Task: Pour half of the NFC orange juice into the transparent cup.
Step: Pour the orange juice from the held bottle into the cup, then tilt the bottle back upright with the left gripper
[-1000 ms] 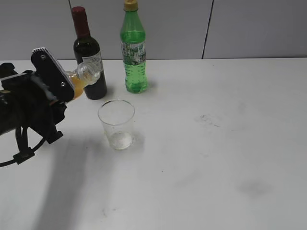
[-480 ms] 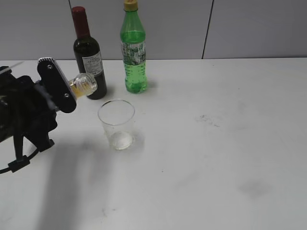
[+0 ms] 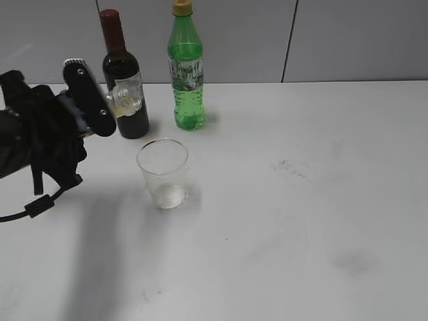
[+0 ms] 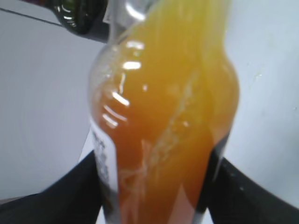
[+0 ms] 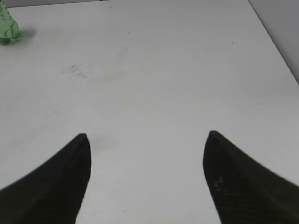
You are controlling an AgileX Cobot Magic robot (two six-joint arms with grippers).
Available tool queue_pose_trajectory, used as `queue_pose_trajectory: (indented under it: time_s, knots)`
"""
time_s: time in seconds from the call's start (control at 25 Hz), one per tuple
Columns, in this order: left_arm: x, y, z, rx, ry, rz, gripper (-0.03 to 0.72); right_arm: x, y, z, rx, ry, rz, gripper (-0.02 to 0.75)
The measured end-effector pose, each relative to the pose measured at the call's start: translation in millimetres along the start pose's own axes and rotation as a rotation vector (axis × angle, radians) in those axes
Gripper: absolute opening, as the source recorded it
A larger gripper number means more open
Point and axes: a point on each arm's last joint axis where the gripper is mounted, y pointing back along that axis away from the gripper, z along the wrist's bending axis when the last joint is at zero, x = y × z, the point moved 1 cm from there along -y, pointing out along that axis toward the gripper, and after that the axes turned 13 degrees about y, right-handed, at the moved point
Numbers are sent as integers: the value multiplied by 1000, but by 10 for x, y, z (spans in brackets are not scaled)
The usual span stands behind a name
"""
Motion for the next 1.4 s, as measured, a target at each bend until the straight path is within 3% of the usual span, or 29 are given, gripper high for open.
queue_pose_trajectory:
  time_s: [0.52, 0.8, 1.4]
  knots:
    - [-35, -135, -162, -5, -175, 59, 485, 0, 0, 0, 0, 0, 0, 571]
    - [-10, -153, -156, -40, -238, 89, 485, 0, 0, 0, 0, 0, 0, 571]
    - [-15, -151, -124, -70, -299, 90, 485, 0, 0, 0, 0, -1, 0, 571]
